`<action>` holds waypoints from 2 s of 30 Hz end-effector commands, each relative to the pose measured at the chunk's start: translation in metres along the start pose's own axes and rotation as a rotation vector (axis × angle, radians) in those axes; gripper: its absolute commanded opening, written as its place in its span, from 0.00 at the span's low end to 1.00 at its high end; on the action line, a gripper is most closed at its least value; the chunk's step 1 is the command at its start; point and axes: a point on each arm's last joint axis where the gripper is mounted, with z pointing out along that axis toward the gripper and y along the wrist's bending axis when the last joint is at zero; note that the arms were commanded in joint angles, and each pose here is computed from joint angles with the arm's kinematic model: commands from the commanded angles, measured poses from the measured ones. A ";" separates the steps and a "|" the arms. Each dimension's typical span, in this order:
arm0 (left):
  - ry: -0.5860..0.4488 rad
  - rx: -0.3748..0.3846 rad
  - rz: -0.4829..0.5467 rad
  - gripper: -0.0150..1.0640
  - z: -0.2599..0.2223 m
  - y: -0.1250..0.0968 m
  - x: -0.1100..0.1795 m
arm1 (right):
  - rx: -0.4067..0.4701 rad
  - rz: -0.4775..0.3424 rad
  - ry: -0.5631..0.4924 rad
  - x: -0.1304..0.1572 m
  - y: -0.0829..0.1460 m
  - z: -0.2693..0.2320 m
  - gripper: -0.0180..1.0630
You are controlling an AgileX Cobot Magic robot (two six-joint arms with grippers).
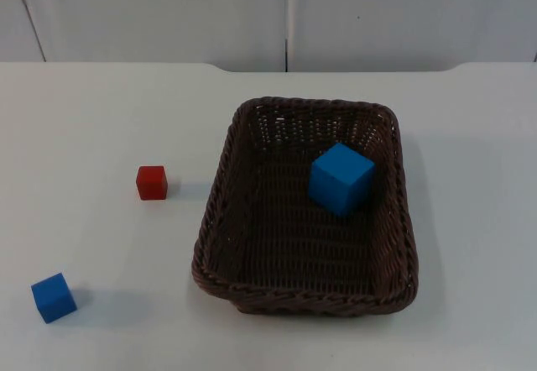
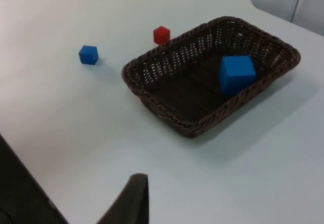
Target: Pick up the basket with the left hand and place the largest block into the basket with the right hand.
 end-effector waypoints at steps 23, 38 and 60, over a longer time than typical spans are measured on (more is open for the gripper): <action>0.005 -0.003 -0.005 0.99 0.001 0.000 0.002 | 0.025 0.063 -0.069 -0.003 -0.003 0.005 0.99; 0.005 -0.003 -0.005 0.99 0.001 0.000 0.002 | -0.003 0.023 0.045 0.010 0.000 0.011 0.99; 0.005 0.009 0.006 0.99 0.001 -0.001 0.002 | 0.021 0.037 0.046 0.010 -0.002 0.011 0.99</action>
